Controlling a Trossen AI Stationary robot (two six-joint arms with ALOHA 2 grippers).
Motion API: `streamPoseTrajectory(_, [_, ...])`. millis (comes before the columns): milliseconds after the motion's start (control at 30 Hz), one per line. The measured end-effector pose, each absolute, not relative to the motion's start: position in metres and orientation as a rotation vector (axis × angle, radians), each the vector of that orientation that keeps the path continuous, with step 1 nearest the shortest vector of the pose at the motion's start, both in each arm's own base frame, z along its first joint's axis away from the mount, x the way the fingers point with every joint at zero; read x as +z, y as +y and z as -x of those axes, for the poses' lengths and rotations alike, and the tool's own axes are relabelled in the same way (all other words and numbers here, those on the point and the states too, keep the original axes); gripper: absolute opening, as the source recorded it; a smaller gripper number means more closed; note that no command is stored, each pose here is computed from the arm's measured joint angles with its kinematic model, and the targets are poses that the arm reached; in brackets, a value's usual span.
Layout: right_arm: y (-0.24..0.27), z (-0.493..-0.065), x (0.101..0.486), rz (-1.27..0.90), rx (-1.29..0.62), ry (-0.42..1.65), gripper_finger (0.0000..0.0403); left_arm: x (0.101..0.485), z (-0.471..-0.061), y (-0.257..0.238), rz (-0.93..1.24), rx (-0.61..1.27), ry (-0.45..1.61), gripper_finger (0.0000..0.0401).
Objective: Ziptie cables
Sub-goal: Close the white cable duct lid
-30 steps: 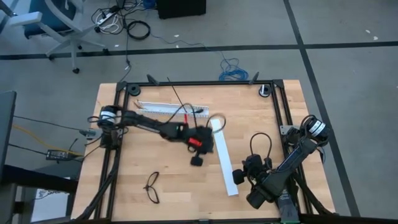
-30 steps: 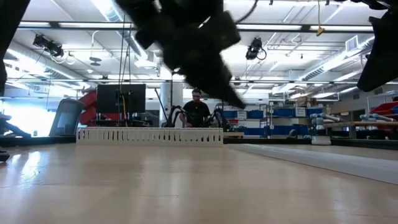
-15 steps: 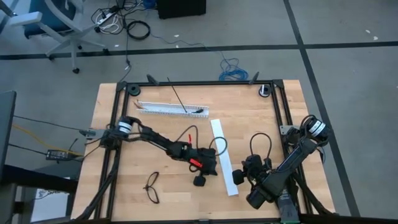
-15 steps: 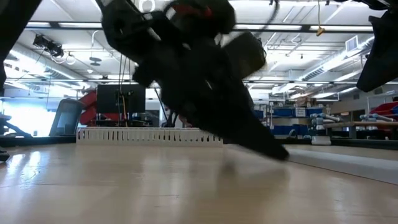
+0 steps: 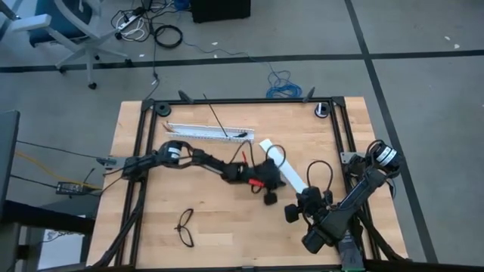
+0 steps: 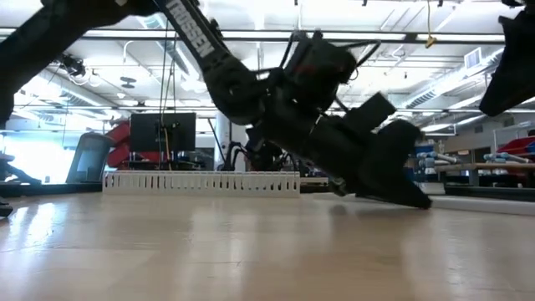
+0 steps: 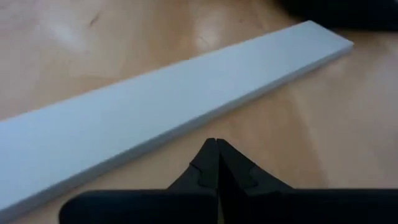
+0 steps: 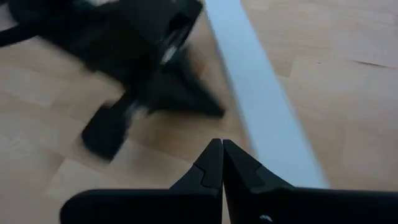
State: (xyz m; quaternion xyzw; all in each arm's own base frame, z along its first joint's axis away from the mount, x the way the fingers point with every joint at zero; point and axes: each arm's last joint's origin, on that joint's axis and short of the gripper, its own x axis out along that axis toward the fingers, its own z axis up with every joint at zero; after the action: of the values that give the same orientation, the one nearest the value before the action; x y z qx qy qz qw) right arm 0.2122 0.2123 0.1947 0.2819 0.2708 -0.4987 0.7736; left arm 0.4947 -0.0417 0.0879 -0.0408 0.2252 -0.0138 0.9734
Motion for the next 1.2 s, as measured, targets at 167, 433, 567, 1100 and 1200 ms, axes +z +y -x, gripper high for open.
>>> streamPoseTrajectory(167, [0.214, -0.211, 0.195, -0.591, -1.068, 0.599, 0.0000, 0.106, -0.481, -0.035, 0.076, -0.195, 0.462, 0.0002])
streamPoseTrajectory(433, [0.195, -0.224, 0.193, -0.475, -1.093, 0.619, 0.0001, 0.165, -0.412, -0.046, -0.097, -0.089, 0.335, 0.0001])
streamPoseTrajectory(567, [0.179, -0.236, 0.192, -0.397, -1.120, 0.669, 0.0014, 0.183, -0.363, -0.035, -0.091, -0.002, 0.309, 0.0001])
streamPoseTrajectory(1100, [0.099, -0.279, 0.191, -0.188, -1.239, 0.894, 0.0161, 0.181, -0.278, -0.021, -0.200, 0.164, 0.509, 0.0065])
streamPoseTrajectory(1200, [0.088, -0.285, 0.191, -0.148, -1.206, 0.946, 0.0172, 0.177, -0.279, -0.021, -0.203, 0.165, 0.524, 0.0102])
